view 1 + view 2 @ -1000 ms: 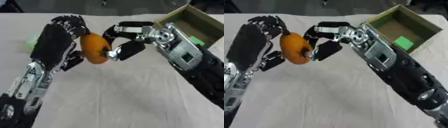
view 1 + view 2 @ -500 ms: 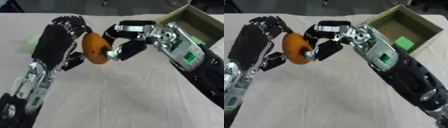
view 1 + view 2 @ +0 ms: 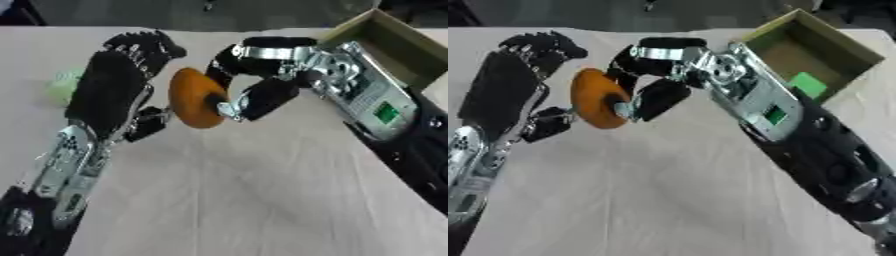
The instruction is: Pick up the objects with one hand, pass them to the other hand, and then place them into the box on the other side of the table.
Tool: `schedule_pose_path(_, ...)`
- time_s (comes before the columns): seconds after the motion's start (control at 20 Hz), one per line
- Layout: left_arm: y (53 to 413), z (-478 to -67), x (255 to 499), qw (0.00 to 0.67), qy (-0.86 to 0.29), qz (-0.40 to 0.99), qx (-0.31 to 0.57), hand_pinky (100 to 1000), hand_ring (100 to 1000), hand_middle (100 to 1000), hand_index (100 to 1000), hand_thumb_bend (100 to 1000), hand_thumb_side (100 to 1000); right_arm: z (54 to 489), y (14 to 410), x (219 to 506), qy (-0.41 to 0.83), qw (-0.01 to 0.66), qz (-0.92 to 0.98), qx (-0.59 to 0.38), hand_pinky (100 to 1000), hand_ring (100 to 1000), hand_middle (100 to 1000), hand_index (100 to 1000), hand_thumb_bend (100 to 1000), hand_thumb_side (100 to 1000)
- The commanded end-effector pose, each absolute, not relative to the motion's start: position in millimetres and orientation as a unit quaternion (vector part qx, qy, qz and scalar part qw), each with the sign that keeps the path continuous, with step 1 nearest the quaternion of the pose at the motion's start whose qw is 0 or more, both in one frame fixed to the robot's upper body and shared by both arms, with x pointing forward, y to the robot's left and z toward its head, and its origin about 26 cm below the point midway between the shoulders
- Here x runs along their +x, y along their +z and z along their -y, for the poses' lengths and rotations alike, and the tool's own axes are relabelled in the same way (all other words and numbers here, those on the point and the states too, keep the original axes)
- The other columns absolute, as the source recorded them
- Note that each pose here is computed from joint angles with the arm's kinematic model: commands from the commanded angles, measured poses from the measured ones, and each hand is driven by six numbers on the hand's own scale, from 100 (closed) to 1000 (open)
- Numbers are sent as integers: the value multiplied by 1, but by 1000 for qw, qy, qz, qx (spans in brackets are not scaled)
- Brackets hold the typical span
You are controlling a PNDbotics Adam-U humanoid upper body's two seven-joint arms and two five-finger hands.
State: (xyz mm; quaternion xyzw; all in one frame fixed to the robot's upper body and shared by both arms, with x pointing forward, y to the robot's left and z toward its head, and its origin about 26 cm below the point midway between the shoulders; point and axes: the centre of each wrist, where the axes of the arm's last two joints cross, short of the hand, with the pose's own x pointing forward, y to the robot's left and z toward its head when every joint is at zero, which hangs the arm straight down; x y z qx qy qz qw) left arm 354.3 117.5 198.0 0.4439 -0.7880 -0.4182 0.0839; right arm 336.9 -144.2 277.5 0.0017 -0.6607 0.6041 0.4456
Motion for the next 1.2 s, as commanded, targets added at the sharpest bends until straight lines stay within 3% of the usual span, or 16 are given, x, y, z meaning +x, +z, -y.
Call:
schedule_pose_path(0.05, 203, -116, 353, 77, -418, 784, 452, 624, 657, 676, 809, 870, 111, 150, 292, 332, 601, 427, 676, -15, 1000, 640, 412, 622, 100, 134)
schedule_pose_path(0.45, 188, -127, 359, 111, -429, 769, 461, 616, 649, 670, 811, 864, 217, 168, 305, 328, 579, 417, 699, -46, 1000, 640, 413, 625, 100, 128)
schedule_pose_path(1.2, 177, -152, 364, 157, -412, 766, 468, 598, 629, 652, 799, 839, 245, 235, 327, 337, 455, 463, 747, -144, 1000, 640, 413, 627, 100, 112)
